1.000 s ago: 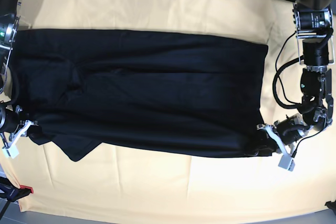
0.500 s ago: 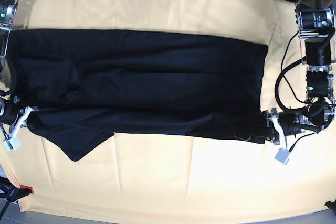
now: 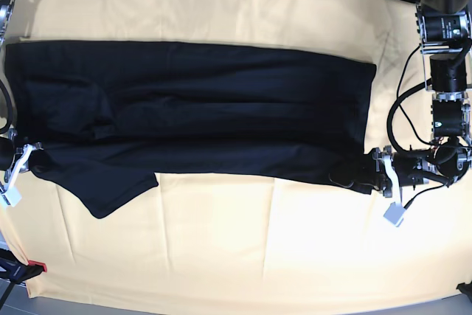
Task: Fold the T-shirt properly
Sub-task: 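Lift the hem with both grippers and fold it over toward the collar, then grasp the hanging sleeve with the right gripper and tuck it onto the shirt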
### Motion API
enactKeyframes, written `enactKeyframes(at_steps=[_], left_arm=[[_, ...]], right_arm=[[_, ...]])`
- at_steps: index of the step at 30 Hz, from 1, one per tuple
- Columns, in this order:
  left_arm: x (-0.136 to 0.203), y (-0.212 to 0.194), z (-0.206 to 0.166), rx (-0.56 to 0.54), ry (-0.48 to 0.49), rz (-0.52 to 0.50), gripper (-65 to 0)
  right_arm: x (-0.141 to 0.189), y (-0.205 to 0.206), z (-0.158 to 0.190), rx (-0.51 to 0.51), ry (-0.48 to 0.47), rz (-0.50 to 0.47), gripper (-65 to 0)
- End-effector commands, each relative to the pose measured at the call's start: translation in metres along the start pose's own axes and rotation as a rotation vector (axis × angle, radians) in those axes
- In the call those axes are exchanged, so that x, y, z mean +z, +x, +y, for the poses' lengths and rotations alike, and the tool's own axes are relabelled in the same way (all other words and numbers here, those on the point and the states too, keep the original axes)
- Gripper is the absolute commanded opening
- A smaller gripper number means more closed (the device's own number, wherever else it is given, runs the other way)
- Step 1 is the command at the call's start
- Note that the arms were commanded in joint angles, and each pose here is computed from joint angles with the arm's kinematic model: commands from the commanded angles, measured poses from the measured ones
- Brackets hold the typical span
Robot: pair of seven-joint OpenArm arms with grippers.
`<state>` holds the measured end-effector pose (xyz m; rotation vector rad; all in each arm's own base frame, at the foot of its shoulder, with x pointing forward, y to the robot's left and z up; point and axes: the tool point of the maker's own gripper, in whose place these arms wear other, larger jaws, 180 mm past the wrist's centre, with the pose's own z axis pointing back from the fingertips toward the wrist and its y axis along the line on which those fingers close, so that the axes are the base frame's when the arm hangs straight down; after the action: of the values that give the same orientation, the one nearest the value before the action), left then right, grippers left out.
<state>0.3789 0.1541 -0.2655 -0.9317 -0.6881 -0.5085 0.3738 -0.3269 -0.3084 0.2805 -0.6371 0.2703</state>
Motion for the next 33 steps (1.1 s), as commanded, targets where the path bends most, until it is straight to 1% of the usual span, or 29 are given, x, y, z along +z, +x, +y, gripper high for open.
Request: enactKeyframes(at_steps=[1, 4, 7, 10, 13, 15, 21, 25, 30, 31, 32, 33], left_arm=[[0.012, 0.021, -0.003, -0.051, 0.006, -0.035, -65.0], [0.015, 0.021, -0.002, -0.047, 0.014, -0.032, -65.0], [0.014, 0.021, -0.001, 0.003, 0.019, -0.034, -65.0], [0.013, 0.021, 0.0, 0.035, 0.02, -0.034, -65.0], [0.014, 0.019, 0.001, 0.039, 0.024, -0.032, -65.0], [0.013, 0.017, 0.001, 0.043, 0.023, -0.03, -65.0], [0.013, -0.012, 0.005, 0.097, 0.03, 0.008, -65.0], [0.023, -0.032, 0.011, 0.13, 0.057, 0.04, -65.0], [0.034, -0.037, 0.016, 0.134, 0.085, 0.056, -65.0], [0.034, -0.037, 0.016, 0.135, 0.086, 0.056, -65.0], [0.034, -0.037, 0.016, 0.135, 0.086, 0.056, -59.9], [0.034, -0.037, 0.016, 0.134, 0.087, 0.056, -49.8]], right_arm=[[0.017, 0.019, -0.007, 0.02, -0.02, -0.04, -65.0], [0.018, 0.014, -0.005, 0.012, -0.003, -0.017, -65.0], [0.017, 0.008, -0.005, 0.008, -0.003, -0.004, -65.0], [0.014, -0.005, -0.006, 0.004, -0.01, 0.029, -65.0], [0.012, -0.015, -0.006, -0.003, -0.007, 0.05, -65.0], [0.013, -0.015, -0.007, -0.002, -0.011, 0.05, -65.0], [0.02, -0.015, -0.014, 0.003, -0.03, 0.055, -65.0], [0.02, -0.015, -0.013, 0.002, -0.029, 0.054, -65.0], [0.02, -0.014, -0.014, 0.002, -0.03, 0.051, -65.0], [0.02, -0.014, -0.014, 0.002, -0.03, 0.05, -64.3], [0.02, -0.013, -0.014, 0.003, -0.03, 0.045, -57.8], [0.021, -0.011, -0.014, 0.004, -0.031, 0.041, -48.5]])
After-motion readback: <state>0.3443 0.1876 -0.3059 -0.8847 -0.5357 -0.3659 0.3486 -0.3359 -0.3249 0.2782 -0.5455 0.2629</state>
